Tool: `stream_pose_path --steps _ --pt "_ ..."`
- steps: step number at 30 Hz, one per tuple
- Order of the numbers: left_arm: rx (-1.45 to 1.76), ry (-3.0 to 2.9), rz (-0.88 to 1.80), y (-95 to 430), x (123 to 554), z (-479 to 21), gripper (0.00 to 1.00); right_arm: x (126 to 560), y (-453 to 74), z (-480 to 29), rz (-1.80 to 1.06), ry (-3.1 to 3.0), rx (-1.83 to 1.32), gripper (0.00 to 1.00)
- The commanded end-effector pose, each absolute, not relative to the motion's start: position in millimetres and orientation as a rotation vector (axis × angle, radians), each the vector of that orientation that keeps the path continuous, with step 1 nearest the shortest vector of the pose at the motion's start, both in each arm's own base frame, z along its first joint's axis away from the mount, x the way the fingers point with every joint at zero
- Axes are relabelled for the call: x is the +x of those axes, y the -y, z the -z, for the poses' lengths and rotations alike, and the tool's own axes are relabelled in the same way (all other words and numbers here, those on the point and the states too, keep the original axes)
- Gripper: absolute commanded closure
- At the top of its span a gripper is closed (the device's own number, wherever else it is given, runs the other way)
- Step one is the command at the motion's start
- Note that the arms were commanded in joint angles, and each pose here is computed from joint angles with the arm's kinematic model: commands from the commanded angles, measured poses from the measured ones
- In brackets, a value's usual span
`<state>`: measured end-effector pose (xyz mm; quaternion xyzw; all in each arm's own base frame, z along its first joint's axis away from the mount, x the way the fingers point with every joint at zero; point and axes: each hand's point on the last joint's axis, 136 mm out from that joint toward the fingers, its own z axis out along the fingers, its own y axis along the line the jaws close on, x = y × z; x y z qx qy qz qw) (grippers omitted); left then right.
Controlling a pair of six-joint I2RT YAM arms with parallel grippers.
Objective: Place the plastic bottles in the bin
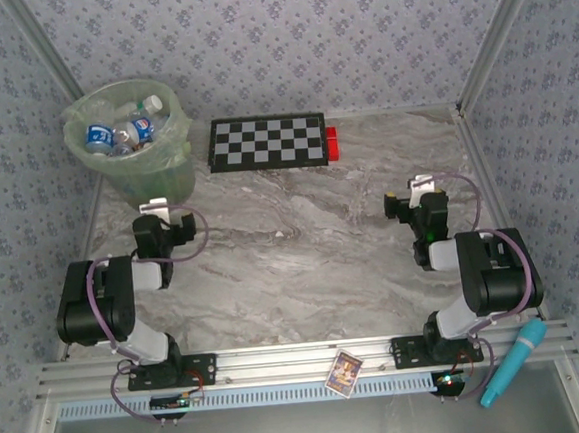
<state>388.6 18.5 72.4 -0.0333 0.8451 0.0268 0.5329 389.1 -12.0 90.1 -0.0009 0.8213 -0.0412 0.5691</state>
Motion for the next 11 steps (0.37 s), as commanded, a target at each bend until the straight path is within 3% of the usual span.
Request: stream_pose_path --steps 1,11 --pt "-0.073 -1.964 -0.034 -14.6 397.8 -88.2 0.0 390.8 16.6 -86.5 0.108 -1.946 0.023 0.01" --pt "-0.072 -1.963 -0.036 -13.9 398.1 -88.9 0.0 391.4 14.4 -84.4 0.077 -1.959 0.018 0.0"
